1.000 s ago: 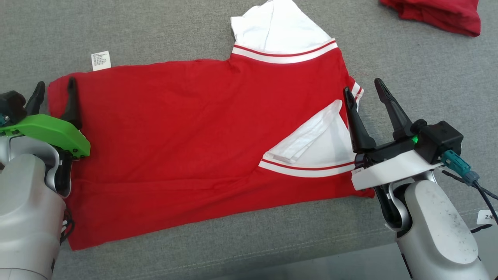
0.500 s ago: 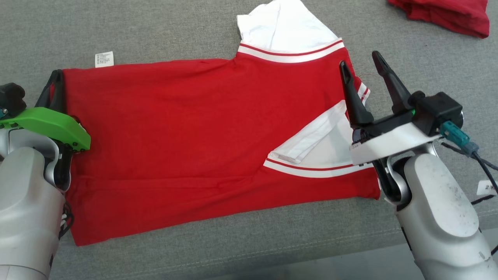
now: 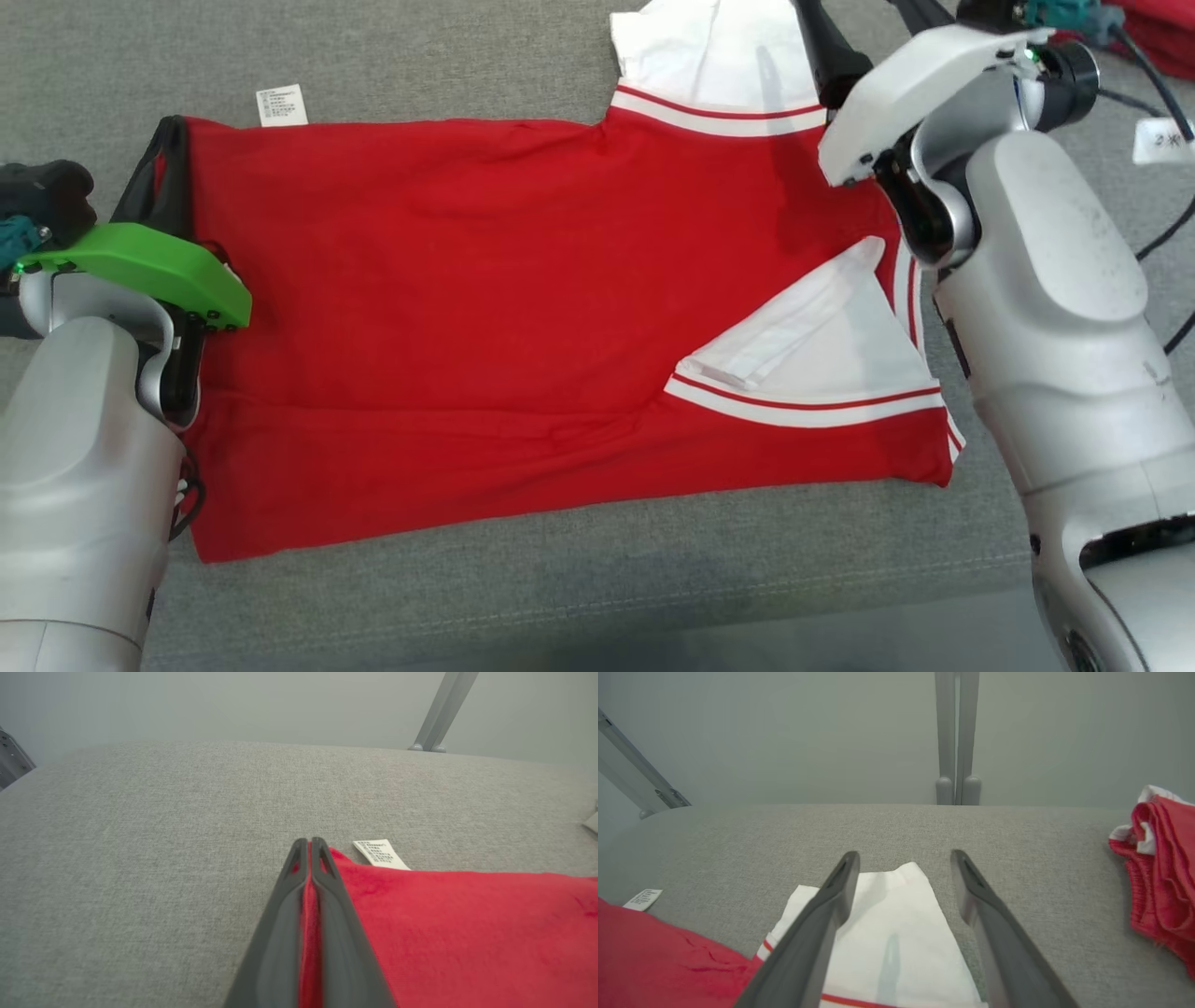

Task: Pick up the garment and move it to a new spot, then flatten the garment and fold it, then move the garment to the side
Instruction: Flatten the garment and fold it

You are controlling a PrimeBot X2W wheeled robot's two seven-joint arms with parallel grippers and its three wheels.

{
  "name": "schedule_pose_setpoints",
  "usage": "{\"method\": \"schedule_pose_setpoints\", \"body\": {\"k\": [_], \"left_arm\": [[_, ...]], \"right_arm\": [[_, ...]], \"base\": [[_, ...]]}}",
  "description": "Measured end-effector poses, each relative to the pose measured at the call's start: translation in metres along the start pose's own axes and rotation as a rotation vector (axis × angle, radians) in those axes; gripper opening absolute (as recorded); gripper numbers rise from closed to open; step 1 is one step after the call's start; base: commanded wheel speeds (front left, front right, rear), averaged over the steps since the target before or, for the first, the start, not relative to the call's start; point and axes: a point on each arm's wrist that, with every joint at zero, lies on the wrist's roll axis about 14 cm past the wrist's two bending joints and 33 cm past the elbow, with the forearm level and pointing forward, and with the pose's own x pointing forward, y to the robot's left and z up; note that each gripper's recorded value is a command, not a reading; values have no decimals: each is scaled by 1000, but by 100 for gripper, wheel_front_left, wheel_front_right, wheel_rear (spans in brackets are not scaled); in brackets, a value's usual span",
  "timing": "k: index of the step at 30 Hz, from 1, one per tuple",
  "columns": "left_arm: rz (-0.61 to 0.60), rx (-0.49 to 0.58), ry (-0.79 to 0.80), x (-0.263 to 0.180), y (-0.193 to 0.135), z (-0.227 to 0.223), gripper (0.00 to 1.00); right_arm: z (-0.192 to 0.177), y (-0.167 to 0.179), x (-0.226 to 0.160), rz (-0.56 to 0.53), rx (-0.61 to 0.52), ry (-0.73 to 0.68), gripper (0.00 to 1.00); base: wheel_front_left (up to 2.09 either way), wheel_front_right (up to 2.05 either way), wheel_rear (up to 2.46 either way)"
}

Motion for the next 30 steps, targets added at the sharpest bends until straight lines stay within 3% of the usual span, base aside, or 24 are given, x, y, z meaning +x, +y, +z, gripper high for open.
{"method": "schedule_pose_setpoints", "body": {"k": [20,21,22,23,24,30], "left_arm": [[-27,35,-20,4,-1,-7,0],[-26,36,-19,4,0,-7,0],[-25,37,-19,3,0,-8,0],[-24,39,-18,3,1,-8,0],[-23,41,-17,3,2,-9,0],[-21,41,-15,3,3,-9,0]], "right_arm": [[-71,-5,75,-24,-45,273,100],[-75,-5,75,-27,-43,283,89],[-79,-5,76,-26,-46,294,55],[-82,-4,77,-24,-49,301,39],[-83,-3,78,-22,-49,304,0],[-79,3,80,-11,-57,272,0]], "base": [[0,0,0],[0,0,0],[0,0,0],[0,0,0],[0,0,0],[0,0,0]]}}
